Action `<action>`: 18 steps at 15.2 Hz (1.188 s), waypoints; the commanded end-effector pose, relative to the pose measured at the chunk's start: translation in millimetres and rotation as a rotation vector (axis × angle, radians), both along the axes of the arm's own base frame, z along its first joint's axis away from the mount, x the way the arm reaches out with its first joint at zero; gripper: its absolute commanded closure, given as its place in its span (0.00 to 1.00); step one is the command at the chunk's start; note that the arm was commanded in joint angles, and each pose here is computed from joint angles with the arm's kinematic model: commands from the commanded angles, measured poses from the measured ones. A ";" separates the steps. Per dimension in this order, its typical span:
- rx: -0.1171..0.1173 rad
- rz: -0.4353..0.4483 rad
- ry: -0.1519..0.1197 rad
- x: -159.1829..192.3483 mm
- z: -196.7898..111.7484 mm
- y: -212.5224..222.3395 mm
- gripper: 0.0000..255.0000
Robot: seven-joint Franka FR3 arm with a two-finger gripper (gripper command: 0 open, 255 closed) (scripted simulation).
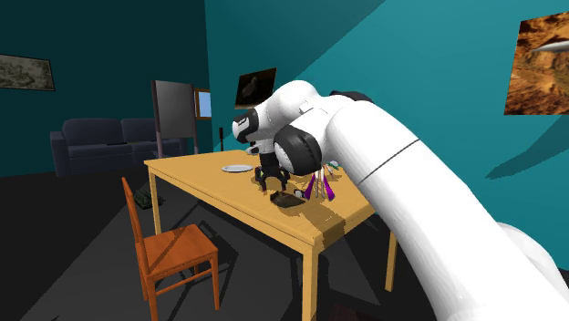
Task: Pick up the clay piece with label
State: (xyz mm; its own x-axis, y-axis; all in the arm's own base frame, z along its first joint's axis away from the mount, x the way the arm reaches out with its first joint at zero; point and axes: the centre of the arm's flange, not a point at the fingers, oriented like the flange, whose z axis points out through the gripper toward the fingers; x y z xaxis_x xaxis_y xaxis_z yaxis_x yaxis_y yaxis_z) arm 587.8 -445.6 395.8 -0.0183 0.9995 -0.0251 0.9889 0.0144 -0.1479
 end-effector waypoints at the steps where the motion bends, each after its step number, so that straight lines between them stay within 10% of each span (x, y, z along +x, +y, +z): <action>1: 0.000 0.001 0.000 -0.6 -12.7 -1.5 0.00; 3: 0.000 0.001 0.000 -0.6 -12.7 -1.5 0.00; 4: 0.000 0.001 0.000 -0.6 -12.4 -1.6 1.00; 18: 0.000 0.001 0.000 -0.6 13.7 -1.5 1.00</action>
State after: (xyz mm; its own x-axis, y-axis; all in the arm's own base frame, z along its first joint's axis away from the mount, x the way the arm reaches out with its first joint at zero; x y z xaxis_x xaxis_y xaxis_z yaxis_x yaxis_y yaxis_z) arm 587.7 -446.3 404.7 -0.0190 0.9995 -0.0254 0.9890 0.0151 -0.1473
